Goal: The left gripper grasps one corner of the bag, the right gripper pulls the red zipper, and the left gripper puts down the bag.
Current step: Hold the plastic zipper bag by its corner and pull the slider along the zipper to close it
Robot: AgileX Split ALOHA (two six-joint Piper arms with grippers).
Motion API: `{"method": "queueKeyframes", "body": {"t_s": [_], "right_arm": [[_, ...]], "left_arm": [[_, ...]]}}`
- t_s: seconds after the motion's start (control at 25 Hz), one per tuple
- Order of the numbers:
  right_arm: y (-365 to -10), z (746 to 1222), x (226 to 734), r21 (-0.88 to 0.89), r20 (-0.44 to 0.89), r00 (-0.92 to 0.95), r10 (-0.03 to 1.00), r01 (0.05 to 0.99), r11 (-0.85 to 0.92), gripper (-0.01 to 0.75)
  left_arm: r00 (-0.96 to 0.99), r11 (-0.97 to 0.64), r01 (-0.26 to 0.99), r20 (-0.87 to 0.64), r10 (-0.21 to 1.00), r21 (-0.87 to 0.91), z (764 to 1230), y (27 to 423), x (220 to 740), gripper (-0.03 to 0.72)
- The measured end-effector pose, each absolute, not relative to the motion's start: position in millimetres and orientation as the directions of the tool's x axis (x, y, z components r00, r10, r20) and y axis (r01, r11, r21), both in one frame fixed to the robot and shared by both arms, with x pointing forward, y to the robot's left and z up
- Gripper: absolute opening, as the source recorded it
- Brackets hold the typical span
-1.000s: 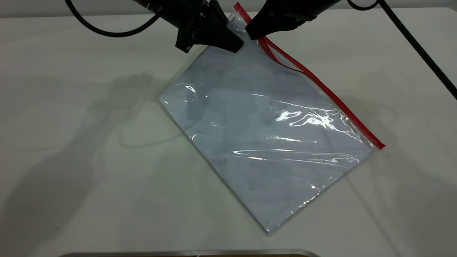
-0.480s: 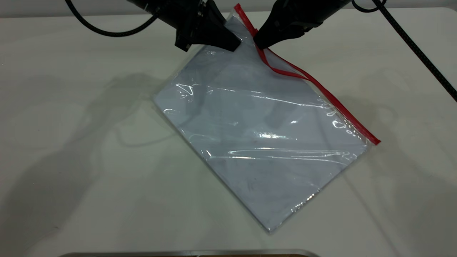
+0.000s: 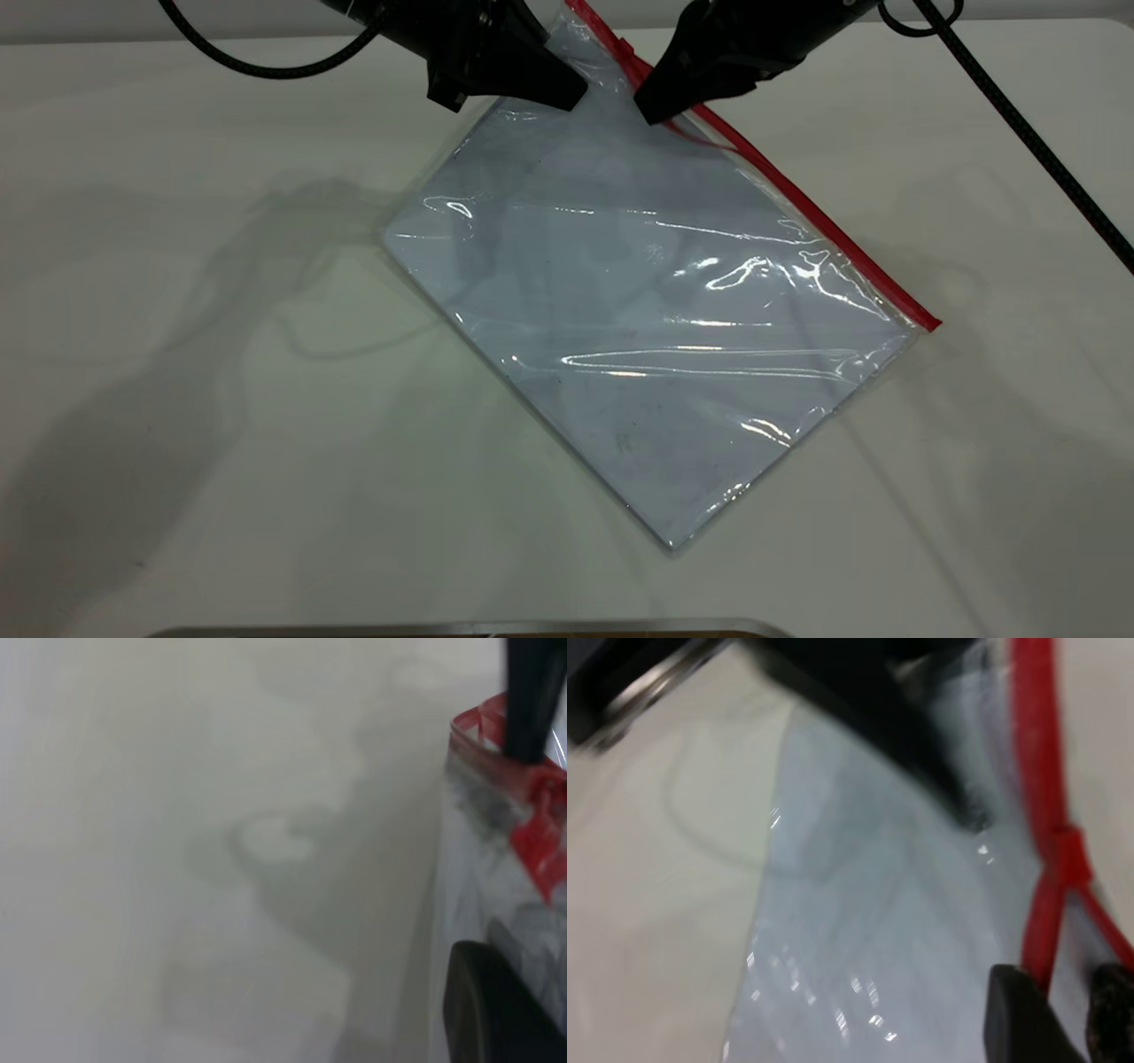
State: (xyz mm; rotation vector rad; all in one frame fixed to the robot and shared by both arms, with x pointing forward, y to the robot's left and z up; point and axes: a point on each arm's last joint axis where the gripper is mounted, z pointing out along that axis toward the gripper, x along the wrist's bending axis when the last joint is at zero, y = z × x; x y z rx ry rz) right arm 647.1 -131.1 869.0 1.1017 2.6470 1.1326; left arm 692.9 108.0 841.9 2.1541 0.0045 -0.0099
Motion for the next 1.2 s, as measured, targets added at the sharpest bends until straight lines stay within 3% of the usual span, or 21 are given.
{"method": "queueKeyframes", "body": {"t_s": [0.24, 0.48, 0.64, 1.04, 1.2], "right_arm": [[-132, 875, 649, 0.667, 0.177, -0.745, 0.644, 0.571, 0.478, 0.432], [-128, 884, 648, 0.704, 0.183, -0.778, 0.601, 0.531, 0.473, 0.469], [-126, 887, 648, 0.725, 0.201, -0.78, 0.593, 0.525, 0.446, 0.431], [-125, 887, 648, 0.731, 0.199, -0.784, 0.589, 0.519, 0.443, 0.235], [-125, 887, 648, 0.731, 0.2, -0.783, 0.589, 0.519, 0.442, 0.206]], "left_arm": [[0.999, -0.57, 0.044, -0.042, 0.016, 0.821, 841, 109, 693, 0.052], [0.999, -0.57, 0.047, -0.047, 0.014, 0.82, 841, 109, 692, 0.052], [0.998, -0.561, 0.051, -0.054, 0.012, 0.826, 842, 109, 692, 0.052], [0.997, -0.528, 0.072, -0.07, 0.024, 0.846, 845, 106, 692, 0.052], [0.997, -0.526, 0.072, -0.071, 0.022, 0.847, 845, 106, 692, 0.052]]}}
